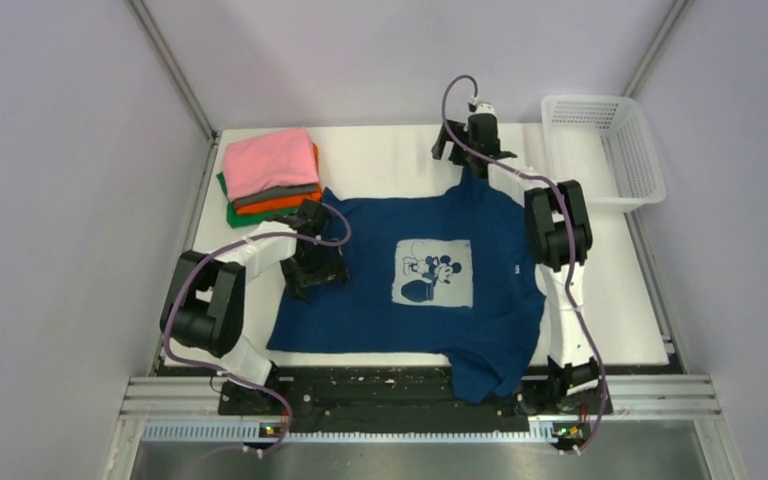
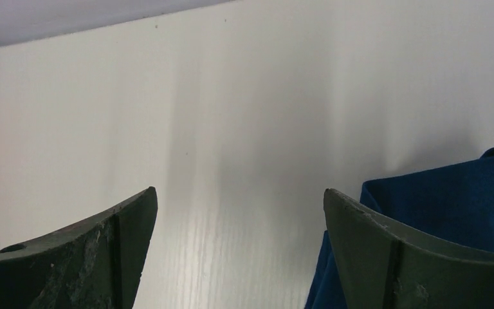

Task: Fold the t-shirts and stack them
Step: Flatten out the tshirt

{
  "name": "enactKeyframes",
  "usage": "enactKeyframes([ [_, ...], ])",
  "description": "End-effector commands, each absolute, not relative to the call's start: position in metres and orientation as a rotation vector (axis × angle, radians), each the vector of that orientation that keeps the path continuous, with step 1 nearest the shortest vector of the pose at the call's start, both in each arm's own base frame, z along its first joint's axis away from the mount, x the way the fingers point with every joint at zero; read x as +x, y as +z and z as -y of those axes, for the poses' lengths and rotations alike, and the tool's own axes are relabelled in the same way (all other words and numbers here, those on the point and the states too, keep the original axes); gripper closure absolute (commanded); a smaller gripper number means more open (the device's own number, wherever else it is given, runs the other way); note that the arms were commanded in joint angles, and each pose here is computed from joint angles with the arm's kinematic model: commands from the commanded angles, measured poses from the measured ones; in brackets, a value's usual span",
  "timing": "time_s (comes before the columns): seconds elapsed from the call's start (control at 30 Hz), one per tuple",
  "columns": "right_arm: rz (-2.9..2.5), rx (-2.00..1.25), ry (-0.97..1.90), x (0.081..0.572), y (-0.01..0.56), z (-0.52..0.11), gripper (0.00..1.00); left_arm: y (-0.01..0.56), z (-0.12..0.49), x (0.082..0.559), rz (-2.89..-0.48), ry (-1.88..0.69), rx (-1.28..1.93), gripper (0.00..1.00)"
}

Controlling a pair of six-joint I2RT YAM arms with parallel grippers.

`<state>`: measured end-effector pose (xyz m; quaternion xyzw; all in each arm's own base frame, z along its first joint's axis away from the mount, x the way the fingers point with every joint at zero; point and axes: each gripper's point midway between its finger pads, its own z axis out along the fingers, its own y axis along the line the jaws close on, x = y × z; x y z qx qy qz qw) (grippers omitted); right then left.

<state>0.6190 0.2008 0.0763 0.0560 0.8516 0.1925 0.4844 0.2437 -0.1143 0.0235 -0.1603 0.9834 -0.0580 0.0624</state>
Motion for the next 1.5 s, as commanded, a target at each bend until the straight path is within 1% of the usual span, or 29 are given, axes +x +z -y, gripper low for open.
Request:
enactKeyframes([
  [0.0, -2.064, 0.0, 0.393, 0.612, 0.122, -0.196, 0.01, 0.044, 0.112, 0.258, -2.919, -0.155, -0.459, 0.01],
  [0.1, -2.104, -0.021, 0.356, 0.575, 0.142, -0.183, 0.01, 0.065, 0.119, 0.274, -2.852, -0.217, -0.445, 0.01],
  [0.23, -2.157, 0.039, 0.357, 0.507, 0.153, -0.162, 0.01, 0.093, 0.127, 0.291, -2.762, -0.291, -0.423, 0.01],
  [0.37, -2.242, 0.137, 0.356, 0.435, 0.134, -0.142, 0.01, 0.099, 0.132, 0.299, -2.723, -0.335, -0.406, 0.01],
  [0.47, -2.328, 0.19, 0.366, 0.385, 0.107, -0.133, 0.01, 0.093, 0.142, 0.301, -2.738, -0.397, -0.391, 0.01],
  [0.57, -2.422, 0.244, 0.302, 0.342, 0.077, -0.115, 0.01, 0.081, 0.149, 0.302, -2.763, -0.433, -0.386, 0.01],
  [0.63, -2.459, 0.276, 0.229, 0.324, 0.065, -0.101, 0.01, 0.071, 0.15, 0.3, -2.786, -0.432, -0.385, 0.01],
  [0.73, -2.498, 0.284, 0.198, 0.313, 0.049, -0.096, 0.01, 0.057, 0.152, 0.298, -2.819, -0.427, -0.385, 0.01],
  [0.83, -2.508, 0.304, 0.141, 0.323, 0.031, -0.092, 0.01, 0.044, 0.15, 0.302, -2.848, -0.392, -0.395, 0.01],
  [0.93, -2.545, 0.314, 0.055, 0.348, 0.011, -0.086, 0.01, 0.035, 0.136, 0.32, -2.842, -0.248, -0.422, 0.01],
  [1.03, -2.542, 0.302, -0.038, 0.39, 0.002, -0.076, 0.01, 0.029, 0.122, 0.346, -2.812, -0.124, -0.449, 0.01],
  [1.17, -2.529, 0.327, -0.066, 0.453, 0.0, -0.068, 0.01, 0.022, 0.114, 0.384, -2.819, -0.068, -0.495, 0.02],
  [1.27, -2.477, 0.298, -0.098, 0.488, 0.023, -0.068, 0.01, 0.036, 0.114, 0.414, -2.789, -0.029, -0.482, 0.02],
  [1.33, -2.429, 0.282, -0.126, 0.503, 0.044, -0.064, 0.01, 0.052, 0.121, 0.428, -2.753, -0.073, -0.456, 0.02],
  [1.4, -2.38, 0.27, -0.153, 0.513, 0.068, -0.061, 0.01, 0.068, 0.129, 0.436, -2.714, -0.142, -0.442, 0.02],
  [1.47, -2.37, 0.25, -0.132, 0.512, 0.087, -0.063, 0.01, 0.079, 0.134, 0.436, -2.697, -0.181, -0.431, 0.02],
])
